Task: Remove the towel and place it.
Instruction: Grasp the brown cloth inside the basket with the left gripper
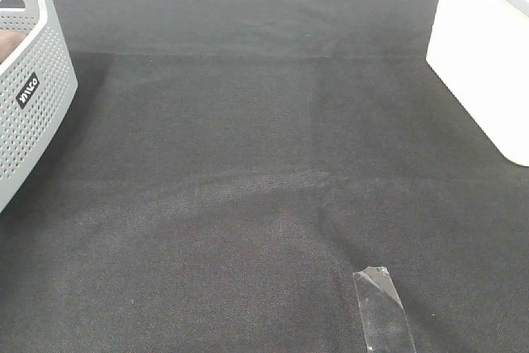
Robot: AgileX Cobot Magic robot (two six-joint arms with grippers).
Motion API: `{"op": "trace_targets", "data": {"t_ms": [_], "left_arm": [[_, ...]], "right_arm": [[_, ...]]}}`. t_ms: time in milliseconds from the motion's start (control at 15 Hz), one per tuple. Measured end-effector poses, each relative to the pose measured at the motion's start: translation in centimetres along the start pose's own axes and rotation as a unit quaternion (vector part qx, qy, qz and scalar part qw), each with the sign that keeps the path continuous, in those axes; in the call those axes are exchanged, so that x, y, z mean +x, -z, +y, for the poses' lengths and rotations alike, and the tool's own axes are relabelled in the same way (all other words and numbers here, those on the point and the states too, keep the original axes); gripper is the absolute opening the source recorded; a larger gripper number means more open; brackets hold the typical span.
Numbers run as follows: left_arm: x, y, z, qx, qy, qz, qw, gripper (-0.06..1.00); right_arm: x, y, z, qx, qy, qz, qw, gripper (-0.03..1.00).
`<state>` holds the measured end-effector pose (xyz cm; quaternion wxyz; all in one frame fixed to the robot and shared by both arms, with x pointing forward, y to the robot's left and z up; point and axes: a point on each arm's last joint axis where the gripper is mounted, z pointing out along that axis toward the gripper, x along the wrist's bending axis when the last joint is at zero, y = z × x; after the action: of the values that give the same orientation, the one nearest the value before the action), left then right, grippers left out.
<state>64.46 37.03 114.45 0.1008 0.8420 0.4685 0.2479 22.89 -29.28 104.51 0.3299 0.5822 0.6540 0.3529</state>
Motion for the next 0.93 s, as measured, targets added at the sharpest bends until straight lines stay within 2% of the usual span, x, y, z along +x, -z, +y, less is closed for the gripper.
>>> {"op": "trace_targets", "data": {"t_ms": [133, 267, 400, 467, 533, 667, 800, 867, 933], "left_arm": [[-1.7, 4.6, 1.1, -0.051, -0.013, 0.013, 0.999, 0.00], [-4.3, 9.1, 2.3, -0.100, -0.043, 0.026, 0.994, 0.00], [-7.2, 13.3, 3.0, -0.150, -0.071, 0.029, 0.986, 0.00], [-9.6, 15.7, 3.6, -0.183, -0.096, 0.020, 0.978, 0.00], [-10.3, 16.3, 3.7, -0.193, -0.103, 0.016, 0.976, 0.00], [-12.7, 17.8, 4.2, -0.219, -0.122, -0.002, 0.968, 0.00], [-15.2, 18.6, 5.0, -0.233, -0.132, -0.028, 0.963, 0.00], [-16.3, 18.9, 5.3, -0.239, -0.143, -0.040, 0.960, 0.00], [-16.8, 19.0, 5.4, -0.242, -0.149, -0.045, 0.958, 0.00]], "right_arm": [[0.0, 0.0, 0.0, 0.000, 0.000, 0.000, 1.000, 0.67], [0.0, 0.0, 0.0, 0.000, 0.000, 0.000, 1.000, 0.67], [0.1, 0.0, 0.0, -0.001, -0.003, 0.007, 1.000, 0.67], [0.2, 0.0, 0.3, -0.002, -0.007, 0.014, 1.000, 0.67], [0.3, -0.1, 0.5, -0.002, -0.010, 0.020, 1.000, 0.67], [1.1, -0.6, 2.0, -0.022, -0.007, 0.067, 0.997, 0.67], [2.3, -2.4, 4.8, -0.052, 0.047, 0.151, 0.986, 0.67], [2.8, -3.3, 5.8, -0.062, 0.077, 0.184, 0.978, 0.67], [2.9, -3.9, 6.4, -0.067, 0.094, 0.199, 0.973, 0.67]]}}
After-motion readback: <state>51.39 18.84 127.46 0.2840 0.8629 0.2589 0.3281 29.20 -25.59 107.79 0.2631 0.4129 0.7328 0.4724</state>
